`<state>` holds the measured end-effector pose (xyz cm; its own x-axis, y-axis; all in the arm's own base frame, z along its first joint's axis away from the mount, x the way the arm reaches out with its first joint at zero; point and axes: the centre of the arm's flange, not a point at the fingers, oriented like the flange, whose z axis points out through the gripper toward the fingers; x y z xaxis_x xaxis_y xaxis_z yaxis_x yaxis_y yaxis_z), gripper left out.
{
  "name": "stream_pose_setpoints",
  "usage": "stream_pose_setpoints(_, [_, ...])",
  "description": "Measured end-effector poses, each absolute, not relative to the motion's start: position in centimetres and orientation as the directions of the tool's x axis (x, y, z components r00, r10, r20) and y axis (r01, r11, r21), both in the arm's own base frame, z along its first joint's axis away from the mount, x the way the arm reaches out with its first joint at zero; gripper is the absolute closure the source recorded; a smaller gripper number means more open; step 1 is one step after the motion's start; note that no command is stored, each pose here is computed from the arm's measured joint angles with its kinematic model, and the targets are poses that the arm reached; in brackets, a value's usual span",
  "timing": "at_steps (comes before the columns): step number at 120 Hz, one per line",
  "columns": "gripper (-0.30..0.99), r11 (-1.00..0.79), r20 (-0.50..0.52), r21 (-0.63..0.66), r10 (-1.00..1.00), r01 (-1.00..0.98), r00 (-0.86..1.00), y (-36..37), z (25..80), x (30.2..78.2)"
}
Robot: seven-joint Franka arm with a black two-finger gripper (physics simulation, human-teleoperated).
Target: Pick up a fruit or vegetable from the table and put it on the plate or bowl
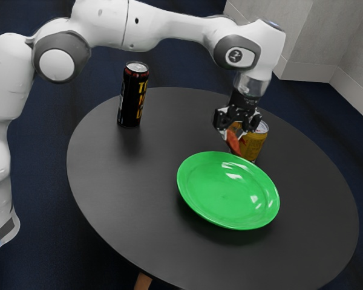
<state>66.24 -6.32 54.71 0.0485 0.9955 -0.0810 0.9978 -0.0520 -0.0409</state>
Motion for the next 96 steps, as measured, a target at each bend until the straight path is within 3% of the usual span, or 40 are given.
stream_pose_setpoints(36, [0.5,-0.14,-0.094,-0.075,0.987,0.987,0.133,-12.7,51.8,67.4])
stream_pose_setpoints(47, [0.27,-0.128,-0.081,-0.084,0.989,0.988,0.121,-12.5,51.3,67.4])
stream_pose_setpoints(60, [0.12,-0.126,-0.072,-0.084,0.99,0.988,0.12,-13.1,51.4,67.1])
stream_pose_setpoints(70, [0.07,-0.19,-0.006,-0.037,0.982,0.981,0.19,-17.6,57.8,62.7])
stream_pose_setpoints(81, [0.03,-0.145,0.141,0.002,0.98,0.989,0.143,-6.8,64.3,59.6])
stream_pose_setpoints(88, [0.02,-0.17,0.18,-0.01,0.969,0.985,0.169,-0.2,65.6,58.2])
stream_pose_setpoints(96, [0.01,-0.278,0.202,-0.04,0.938,0.96,0.28,2.1,65.9,57.6])
